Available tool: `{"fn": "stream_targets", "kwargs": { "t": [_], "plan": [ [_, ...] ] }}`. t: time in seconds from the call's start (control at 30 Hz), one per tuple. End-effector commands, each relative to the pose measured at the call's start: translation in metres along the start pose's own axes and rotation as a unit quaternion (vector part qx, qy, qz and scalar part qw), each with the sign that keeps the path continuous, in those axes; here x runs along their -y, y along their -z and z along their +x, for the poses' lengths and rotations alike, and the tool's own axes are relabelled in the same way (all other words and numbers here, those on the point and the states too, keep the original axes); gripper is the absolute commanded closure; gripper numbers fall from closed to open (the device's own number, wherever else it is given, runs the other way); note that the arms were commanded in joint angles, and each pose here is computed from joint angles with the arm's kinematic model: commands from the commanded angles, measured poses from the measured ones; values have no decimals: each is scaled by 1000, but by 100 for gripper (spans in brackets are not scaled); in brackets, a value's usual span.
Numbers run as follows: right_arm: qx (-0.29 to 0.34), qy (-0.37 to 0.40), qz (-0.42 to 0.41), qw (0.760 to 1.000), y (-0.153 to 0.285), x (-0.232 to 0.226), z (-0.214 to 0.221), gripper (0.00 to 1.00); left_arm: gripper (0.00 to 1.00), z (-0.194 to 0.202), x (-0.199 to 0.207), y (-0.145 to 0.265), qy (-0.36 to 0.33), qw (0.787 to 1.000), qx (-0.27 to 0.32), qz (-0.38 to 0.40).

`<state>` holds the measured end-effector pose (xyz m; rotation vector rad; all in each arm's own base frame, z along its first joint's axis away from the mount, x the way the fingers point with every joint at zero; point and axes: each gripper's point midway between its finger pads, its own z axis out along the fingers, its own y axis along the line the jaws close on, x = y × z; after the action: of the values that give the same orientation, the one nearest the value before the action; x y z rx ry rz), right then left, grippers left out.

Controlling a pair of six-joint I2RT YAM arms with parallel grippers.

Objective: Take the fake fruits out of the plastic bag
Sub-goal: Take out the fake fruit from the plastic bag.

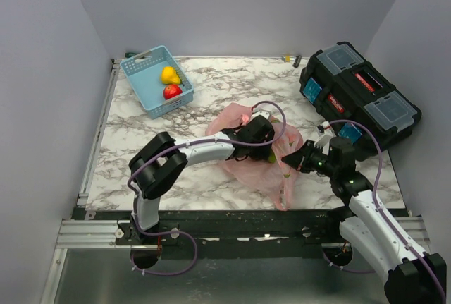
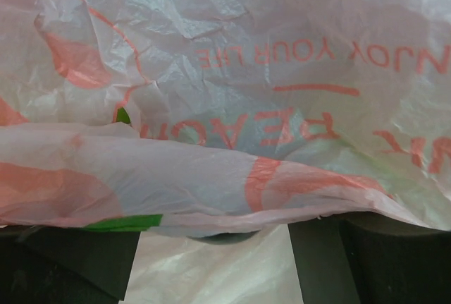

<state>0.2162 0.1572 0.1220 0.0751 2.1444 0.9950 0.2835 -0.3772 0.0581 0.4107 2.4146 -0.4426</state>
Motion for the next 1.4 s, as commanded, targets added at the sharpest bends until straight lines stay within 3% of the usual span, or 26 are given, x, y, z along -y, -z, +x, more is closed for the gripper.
{"fn": "stream_targets", "kwargs": {
  "t": [0.0,0.23,0.5,0.8,1.07,1.2,1.37],
  "plan": [
    [2,5,-11,1000,-1,-3,0,99,27,-5,7,-8,-3,1000,-4,20],
    [5,6,-13,1000,0,-4,0,99,44,2,4,2,-12,999,-10,30],
    [5,4,-12,1000,-1,-4,0,99,56,7,10,53,-5,996,8,86],
    [6,5,-15,1000,0,-4,0,99,57,-26,55,137,-22,968,83,234],
    [5,5,-16,1000,0,-5,1,99,57,-109,67,242,-60,927,226,295],
    [6,4,-17,1000,1,-5,1,99,55,-145,38,275,-38,924,280,258],
    [9,6,-19,1000,2,-6,0,99,64,-174,-71,264,86,946,305,75]
  ]
}}
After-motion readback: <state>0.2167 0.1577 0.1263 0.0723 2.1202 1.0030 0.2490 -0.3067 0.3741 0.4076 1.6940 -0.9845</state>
